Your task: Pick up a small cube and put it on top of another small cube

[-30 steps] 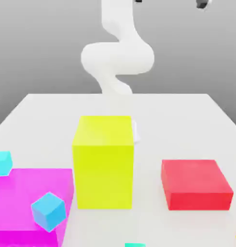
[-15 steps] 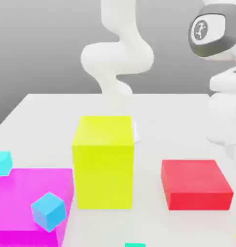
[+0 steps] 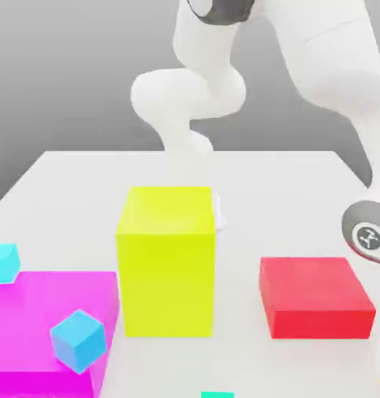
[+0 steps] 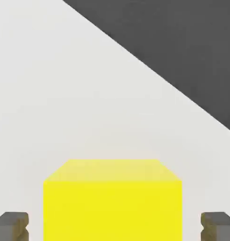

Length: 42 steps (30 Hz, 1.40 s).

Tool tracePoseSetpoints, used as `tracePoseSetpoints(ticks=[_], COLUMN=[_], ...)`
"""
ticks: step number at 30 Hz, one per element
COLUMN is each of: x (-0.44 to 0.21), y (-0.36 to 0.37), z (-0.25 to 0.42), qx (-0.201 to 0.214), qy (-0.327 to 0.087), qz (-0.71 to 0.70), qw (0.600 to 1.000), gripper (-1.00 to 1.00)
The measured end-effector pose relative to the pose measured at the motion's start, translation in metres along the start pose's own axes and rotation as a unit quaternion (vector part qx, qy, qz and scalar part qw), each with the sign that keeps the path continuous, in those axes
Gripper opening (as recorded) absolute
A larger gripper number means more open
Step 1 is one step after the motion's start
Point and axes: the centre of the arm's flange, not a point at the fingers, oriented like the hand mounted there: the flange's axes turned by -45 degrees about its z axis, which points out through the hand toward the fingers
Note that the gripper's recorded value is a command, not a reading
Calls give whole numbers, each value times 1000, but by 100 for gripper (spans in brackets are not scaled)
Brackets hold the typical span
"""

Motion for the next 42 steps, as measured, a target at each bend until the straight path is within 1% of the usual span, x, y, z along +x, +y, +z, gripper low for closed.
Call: tracePoseSetpoints(ticks=[4, 8, 13, 18, 22, 24, 26, 28, 30, 31, 32, 34, 35, 42], x=[0, -2, -41, -109, -181, -229, -302, -388, -480, -511, -524, -531, -532, -534], y=[-1, 6, 131, 237, 306, 341, 384, 416, 431, 432, 431, 430, 430, 430], z=[2, -49, -78, -104, -127, -139, -152, -167, -183, -184, -176, -151, -139, -138], qx=[0, -1, -32, -48, -51, -49, -44, -34, -17, -7, -3, 1, 1, 0], qy=[0, -1, -13, -23, -27, -27, -27, -23, -13, -6, -2, 0, 0, 0], qz=[0, 5, 111, 220, 310, 365, 442, 524, 604, 629, 639, 644, 645, 646], qw=[1000, 1000, 993, 974, 949, 929, 896, 850, 797, 778, 769, 765, 764, 763], gripper=[-100, -100, -100, -100, -100, -100, -100, -100, -100, -100, -100, -100, 100, 100])
